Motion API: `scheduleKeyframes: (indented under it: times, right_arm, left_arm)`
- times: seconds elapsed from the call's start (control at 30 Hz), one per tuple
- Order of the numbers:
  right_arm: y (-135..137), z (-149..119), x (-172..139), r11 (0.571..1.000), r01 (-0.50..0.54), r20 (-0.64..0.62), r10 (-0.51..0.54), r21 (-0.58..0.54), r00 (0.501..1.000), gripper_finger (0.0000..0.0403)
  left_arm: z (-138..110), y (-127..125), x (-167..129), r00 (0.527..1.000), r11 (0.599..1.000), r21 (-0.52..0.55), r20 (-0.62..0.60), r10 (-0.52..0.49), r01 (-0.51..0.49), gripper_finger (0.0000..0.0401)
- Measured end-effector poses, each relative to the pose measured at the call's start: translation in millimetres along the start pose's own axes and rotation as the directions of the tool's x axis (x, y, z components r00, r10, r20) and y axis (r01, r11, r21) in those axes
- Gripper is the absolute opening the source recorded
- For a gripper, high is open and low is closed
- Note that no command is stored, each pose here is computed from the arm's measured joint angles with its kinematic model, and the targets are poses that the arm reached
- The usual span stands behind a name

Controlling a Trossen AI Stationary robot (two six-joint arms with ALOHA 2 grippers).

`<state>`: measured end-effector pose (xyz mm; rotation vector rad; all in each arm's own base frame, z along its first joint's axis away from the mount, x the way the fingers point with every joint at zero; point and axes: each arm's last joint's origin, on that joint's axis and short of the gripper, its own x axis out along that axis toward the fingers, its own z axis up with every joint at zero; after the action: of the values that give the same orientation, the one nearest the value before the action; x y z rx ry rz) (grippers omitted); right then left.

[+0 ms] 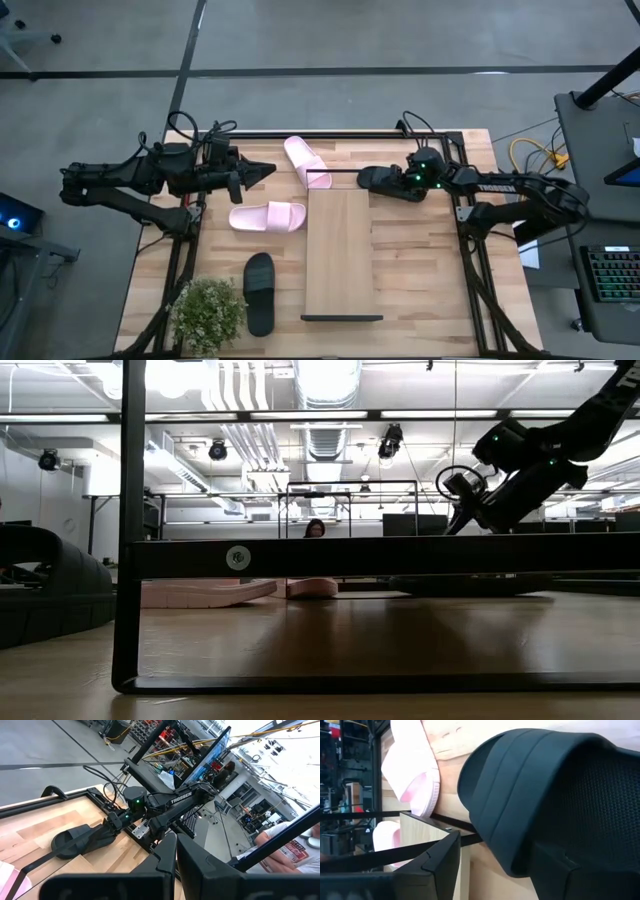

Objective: Pick and place slides into the shelf
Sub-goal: Put the top black slide on the shelf

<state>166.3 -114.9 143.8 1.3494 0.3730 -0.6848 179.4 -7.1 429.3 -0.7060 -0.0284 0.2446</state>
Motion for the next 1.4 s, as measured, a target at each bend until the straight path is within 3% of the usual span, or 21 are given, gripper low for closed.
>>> scheduleKeyframes:
  times: [0.63, 1.1, 1.4]
  right_arm:
    - [-1, 1, 1, 1.000, 0.023, 0.038, -0.023, 0.013, 0.999, 0.0018]
    - [0, 2, -1, 0.999, 0.021, 0.060, -0.023, 0.029, 0.998, 0.0010]
    - [8, 14, -25, 0.999, -0.045, 0.153, 0.042, 0.014, 0.987, 0.0009]
  left_arm:
    - [0, 0, -1, 1.000, 1.000, 0.000, 0.001, -0.001, 0.001, 0.0000]
    - [1, 0, -1, 1.000, 1.000, 0.001, 0.002, -0.002, 0.002, 0.0000]
    - [1, 0, -2, 1.000, 1.000, 0.002, -0.003, -0.012, 0.012, 0.0000]
